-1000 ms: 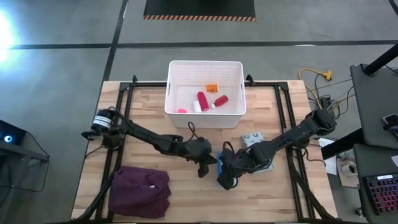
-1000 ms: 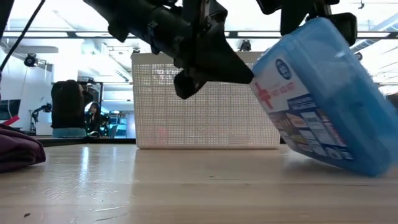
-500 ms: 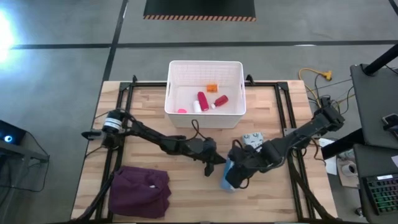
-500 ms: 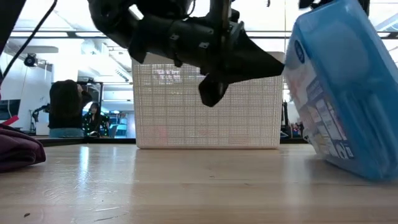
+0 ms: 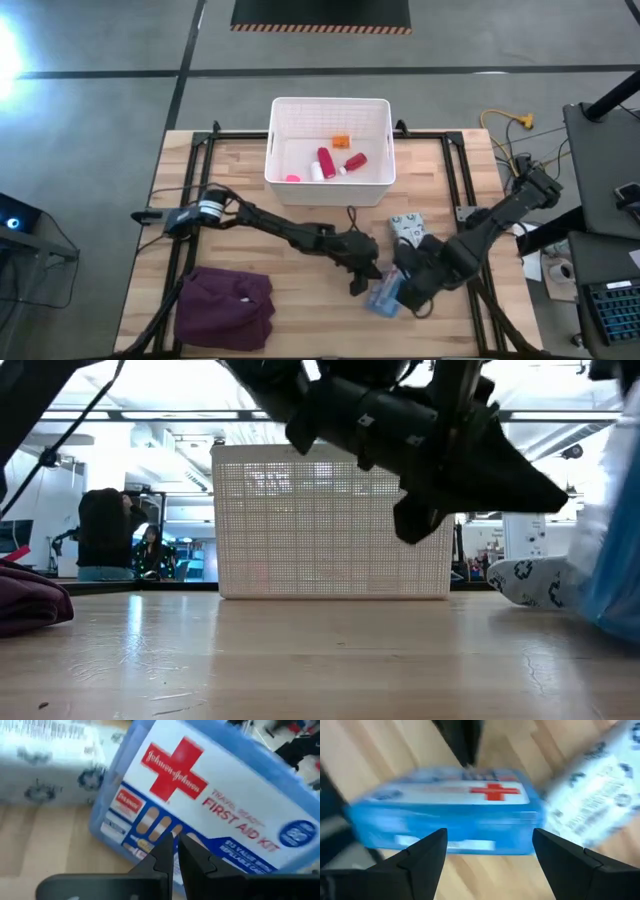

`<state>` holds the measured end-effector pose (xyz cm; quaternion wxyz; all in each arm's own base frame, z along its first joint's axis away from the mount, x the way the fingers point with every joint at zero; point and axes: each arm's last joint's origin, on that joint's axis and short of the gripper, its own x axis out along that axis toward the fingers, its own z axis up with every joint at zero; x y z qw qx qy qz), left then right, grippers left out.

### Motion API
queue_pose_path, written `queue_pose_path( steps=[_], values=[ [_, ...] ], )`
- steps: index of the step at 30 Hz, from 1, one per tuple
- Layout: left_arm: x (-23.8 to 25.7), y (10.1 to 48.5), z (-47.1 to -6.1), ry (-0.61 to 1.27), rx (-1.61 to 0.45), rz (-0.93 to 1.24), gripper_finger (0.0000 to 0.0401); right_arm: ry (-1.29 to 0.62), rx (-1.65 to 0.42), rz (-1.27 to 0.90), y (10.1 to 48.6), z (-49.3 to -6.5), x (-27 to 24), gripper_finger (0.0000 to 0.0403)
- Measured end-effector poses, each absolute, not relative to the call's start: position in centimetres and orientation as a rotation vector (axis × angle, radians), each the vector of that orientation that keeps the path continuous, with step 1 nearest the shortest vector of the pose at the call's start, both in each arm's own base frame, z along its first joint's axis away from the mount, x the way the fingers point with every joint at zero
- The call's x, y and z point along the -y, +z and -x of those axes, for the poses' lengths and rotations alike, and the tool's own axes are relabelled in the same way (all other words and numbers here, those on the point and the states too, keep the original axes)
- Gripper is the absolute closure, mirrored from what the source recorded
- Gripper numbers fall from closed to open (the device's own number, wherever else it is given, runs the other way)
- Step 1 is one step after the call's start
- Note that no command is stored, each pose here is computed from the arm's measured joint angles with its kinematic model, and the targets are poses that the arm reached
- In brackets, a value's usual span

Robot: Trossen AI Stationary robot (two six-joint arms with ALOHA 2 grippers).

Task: Pick & place medical supplies in basket/bin
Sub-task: Put the blue first aid kit box into the white bin

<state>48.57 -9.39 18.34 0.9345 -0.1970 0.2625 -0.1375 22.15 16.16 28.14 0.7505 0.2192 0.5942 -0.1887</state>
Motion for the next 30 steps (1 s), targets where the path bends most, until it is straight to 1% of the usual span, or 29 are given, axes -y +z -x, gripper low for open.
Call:
queue_pose_path(
  steps=[3,6,8,10,12,15,17,20,23,26,28,30],
  values=[
    [9.1,18.8,-48.5,-0.279,-0.551,0.377,0.0393,-0.372,-1.369,-0.316,28.0,-20.7,-16.6,0.0117],
    [8.8,18.1,-48.1,-0.270,-0.573,0.377,0.0393,-0.260,-1.439,-0.098,28.1,-19.0,-17.6,0.0120],
    [8.7,17.3,-47.8,-0.262,-0.601,0.381,0.0393,-0.192,-1.482,0.041,27.4,-17.9,-18.4,0.0122],
    [8.6,16.4,-47.4,-0.249,-0.626,0.403,0.0393,-0.165,-1.508,0.108,26.0,-17.3,-19.3,0.0126],
    [8.6,15.6,-46.9,-0.241,-0.636,0.433,0.0393,-0.227,-1.538,0.037,24.4,-17.3,-19.7,0.0130],
    [8.7,15.0,-46.6,-0.244,-0.623,0.485,0.0393,-0.315,-1.528,-0.242,22.1,-17.5,-20.6,0.0137],
    [8.8,15.5,-46.8,-0.282,-0.588,0.512,0.0393,-0.314,-1.467,-0.439,21.0,-17.6,-21.9,0.0143],
    [9.0,16.6,-47.2,-0.319,-0.549,0.521,0.0393,-0.339,-1.396,-0.652,20.7,-16.7,-23.8,0.0152],
    [9.2,17.7,-47.7,-0.334,-0.516,0.520,0.0393,-0.425,-1.377,-0.758,20.6,-14.9,-25.1,0.0160],
    [9.5,18.3,-48.3,-0.359,-0.495,0.522,0.0393,-0.538,-1.442,-0.823,19.2,-13.4,-25.8,0.0167],
    [9.7,17.6,-48.6,-0.381,-0.513,0.525,0.0393,-0.602,-1.480,-0.830,17.9,-12.9,-25.9,0.0170],
    [10.1,16.6,-49.0,-0.400,-0.540,0.532,0.0393,-0.607,-1.473,-0.839,17.0,-13.1,-26.1,0.0172]
  ],
)
